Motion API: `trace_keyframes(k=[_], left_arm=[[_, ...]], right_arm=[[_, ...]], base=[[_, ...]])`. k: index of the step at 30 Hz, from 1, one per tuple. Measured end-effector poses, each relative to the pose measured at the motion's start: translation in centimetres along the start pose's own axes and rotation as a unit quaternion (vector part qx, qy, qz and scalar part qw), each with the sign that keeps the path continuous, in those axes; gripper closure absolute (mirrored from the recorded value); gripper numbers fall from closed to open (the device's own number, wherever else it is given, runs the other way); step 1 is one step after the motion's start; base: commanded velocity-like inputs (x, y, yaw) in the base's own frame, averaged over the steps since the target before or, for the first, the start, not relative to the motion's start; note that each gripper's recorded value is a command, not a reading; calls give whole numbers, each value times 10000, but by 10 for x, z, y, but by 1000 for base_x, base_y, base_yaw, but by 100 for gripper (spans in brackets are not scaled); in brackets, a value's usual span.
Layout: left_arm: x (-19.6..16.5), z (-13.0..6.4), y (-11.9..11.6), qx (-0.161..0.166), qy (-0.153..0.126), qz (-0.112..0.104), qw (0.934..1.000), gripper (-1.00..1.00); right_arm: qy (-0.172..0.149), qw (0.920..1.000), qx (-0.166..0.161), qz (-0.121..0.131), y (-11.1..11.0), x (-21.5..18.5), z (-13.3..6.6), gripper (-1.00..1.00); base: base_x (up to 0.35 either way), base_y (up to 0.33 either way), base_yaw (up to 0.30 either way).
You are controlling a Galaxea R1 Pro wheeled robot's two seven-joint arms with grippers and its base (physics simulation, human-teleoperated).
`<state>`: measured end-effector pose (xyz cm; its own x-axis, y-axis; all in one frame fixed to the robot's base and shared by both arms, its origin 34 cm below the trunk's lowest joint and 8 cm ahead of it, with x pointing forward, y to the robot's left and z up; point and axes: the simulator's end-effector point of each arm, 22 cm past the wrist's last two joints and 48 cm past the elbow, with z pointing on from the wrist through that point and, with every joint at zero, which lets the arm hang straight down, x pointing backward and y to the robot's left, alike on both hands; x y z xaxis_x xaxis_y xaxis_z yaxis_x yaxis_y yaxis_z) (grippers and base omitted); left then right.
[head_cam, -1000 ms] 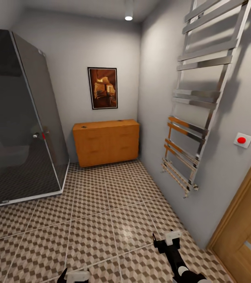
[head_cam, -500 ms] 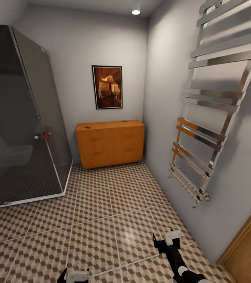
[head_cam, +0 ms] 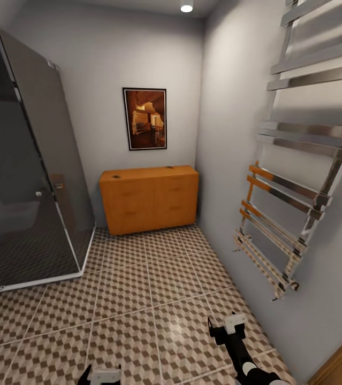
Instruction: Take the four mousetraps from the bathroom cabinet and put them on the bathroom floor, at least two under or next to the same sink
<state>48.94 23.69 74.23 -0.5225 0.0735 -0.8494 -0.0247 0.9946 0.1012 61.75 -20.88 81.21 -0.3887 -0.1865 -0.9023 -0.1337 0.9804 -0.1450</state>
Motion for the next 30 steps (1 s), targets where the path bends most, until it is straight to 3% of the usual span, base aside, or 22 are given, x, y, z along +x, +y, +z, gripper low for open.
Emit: trace_keyframes(k=[6,21,30], left_arm=[[0,0,0,-1,0,0,10000,-100],[2,0,0,3,21,4,10000,-100],[3,0,0,3,27,4,10000,-100]], right_arm=[[0,10000,0,0,0,0,0,-100],[24,10000,-4,3,1,2,0,-100],[28,10000,0,-3,0,3,0,-100]], base=[[331,0,102],[331,0,238],[331,0,45]])
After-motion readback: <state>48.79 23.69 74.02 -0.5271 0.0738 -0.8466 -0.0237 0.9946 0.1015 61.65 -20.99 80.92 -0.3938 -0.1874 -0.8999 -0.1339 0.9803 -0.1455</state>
